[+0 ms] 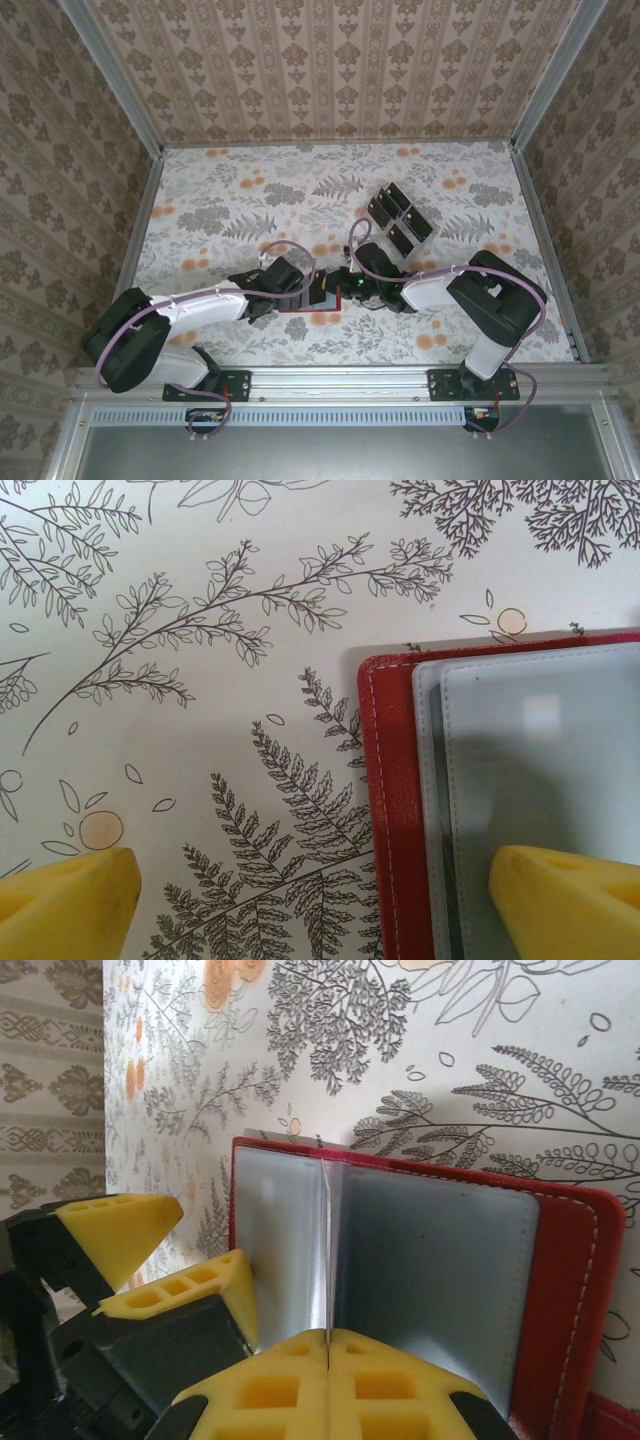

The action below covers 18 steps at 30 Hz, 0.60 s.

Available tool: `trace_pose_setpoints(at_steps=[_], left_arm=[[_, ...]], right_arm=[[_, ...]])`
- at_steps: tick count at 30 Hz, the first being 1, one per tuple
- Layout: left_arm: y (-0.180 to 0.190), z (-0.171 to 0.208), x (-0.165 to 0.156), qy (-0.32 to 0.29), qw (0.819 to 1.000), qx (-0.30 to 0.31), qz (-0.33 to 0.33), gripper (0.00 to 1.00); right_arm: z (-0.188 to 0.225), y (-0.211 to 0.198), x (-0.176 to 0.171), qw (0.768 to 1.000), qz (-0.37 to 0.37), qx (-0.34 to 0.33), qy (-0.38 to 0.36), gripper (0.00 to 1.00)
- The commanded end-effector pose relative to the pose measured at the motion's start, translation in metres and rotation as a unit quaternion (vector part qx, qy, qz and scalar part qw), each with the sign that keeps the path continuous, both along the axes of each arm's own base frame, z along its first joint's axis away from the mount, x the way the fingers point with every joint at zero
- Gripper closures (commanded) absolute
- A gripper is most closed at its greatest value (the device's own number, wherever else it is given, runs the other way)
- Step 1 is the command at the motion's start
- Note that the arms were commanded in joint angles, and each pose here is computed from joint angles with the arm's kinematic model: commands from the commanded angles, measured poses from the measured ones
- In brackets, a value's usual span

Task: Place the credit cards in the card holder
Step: Insert the credit card into the card slot.

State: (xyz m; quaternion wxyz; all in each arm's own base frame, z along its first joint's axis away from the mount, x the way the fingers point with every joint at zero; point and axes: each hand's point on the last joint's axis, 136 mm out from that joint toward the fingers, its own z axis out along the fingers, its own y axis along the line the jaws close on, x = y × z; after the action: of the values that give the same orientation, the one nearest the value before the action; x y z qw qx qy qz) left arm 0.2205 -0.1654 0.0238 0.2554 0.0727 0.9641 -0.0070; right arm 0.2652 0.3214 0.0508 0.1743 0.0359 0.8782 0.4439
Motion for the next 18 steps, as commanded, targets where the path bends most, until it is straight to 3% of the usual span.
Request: trace_pose_setpoints(at_steps=[1, 18], left_arm=[[0.022, -0.016, -0.017, 0.035, 0.999, 0.04, 0.004, 0.0], [0.023, -0.019, -0.018, 0.037, 0.998, 0.042, 0.005, 0.0]], right_arm=[[0.009, -0.003, 0.002, 1.0, -0.01, 0.008, -0.004, 1.0], [-0.006, 0.007, 0.001, 1.0, -0.01, 0.023, 0.016, 1.0]])
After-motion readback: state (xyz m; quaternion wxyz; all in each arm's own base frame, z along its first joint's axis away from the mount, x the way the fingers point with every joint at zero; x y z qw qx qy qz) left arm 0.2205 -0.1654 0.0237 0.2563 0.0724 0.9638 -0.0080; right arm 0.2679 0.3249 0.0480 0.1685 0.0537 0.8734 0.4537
